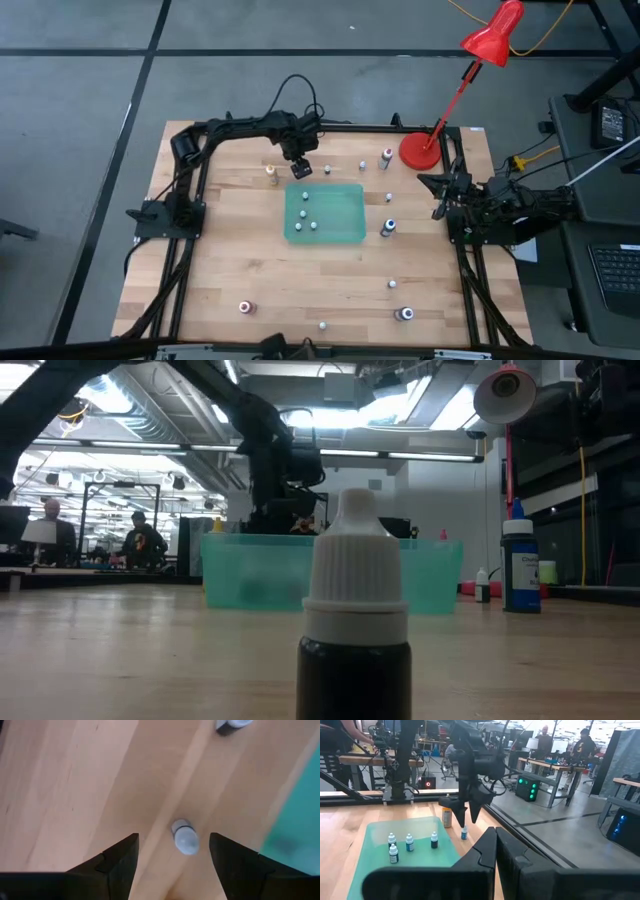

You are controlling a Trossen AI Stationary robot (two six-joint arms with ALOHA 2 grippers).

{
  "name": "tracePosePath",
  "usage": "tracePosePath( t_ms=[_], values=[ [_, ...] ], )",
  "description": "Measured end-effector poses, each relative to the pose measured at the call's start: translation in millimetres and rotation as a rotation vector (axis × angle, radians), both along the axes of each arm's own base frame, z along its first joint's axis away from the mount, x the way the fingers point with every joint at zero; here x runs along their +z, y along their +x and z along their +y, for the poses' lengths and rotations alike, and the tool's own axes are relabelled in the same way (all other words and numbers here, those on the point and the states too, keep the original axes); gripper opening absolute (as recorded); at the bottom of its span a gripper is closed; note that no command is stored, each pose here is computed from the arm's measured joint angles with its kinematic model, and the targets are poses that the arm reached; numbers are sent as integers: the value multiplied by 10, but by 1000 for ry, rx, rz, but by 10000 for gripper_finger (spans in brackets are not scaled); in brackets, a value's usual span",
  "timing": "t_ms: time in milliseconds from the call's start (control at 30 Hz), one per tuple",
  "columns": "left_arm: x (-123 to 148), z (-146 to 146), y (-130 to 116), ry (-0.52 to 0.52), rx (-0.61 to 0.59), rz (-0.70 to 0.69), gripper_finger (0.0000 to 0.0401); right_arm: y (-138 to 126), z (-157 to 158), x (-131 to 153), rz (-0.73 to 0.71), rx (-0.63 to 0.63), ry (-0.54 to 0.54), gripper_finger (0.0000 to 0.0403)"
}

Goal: Pick & Place food coloring
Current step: Put the small blue food coloring bottle into the green bin

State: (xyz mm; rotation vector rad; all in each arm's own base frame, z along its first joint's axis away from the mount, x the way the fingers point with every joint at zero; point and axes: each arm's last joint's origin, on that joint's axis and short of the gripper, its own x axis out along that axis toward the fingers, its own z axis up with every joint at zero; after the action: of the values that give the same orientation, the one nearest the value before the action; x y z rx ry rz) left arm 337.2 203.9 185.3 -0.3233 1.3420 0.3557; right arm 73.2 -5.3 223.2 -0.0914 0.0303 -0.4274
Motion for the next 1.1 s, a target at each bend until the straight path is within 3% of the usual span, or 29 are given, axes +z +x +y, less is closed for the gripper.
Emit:
tracePosePath(
  t_ms=[267,700,1100],
  values=[
    [-109,28,9,-20,-9,21,230,-1,-2,-3,3,-5,0,12],
    [-117,8,23,-89,-17,-18,146,-1,-1,-3,4,-5,-2,12],
    [-294,16,50,-117,-14,22,135,-1,-1,-2,2,-5,-1,12]
  ],
)
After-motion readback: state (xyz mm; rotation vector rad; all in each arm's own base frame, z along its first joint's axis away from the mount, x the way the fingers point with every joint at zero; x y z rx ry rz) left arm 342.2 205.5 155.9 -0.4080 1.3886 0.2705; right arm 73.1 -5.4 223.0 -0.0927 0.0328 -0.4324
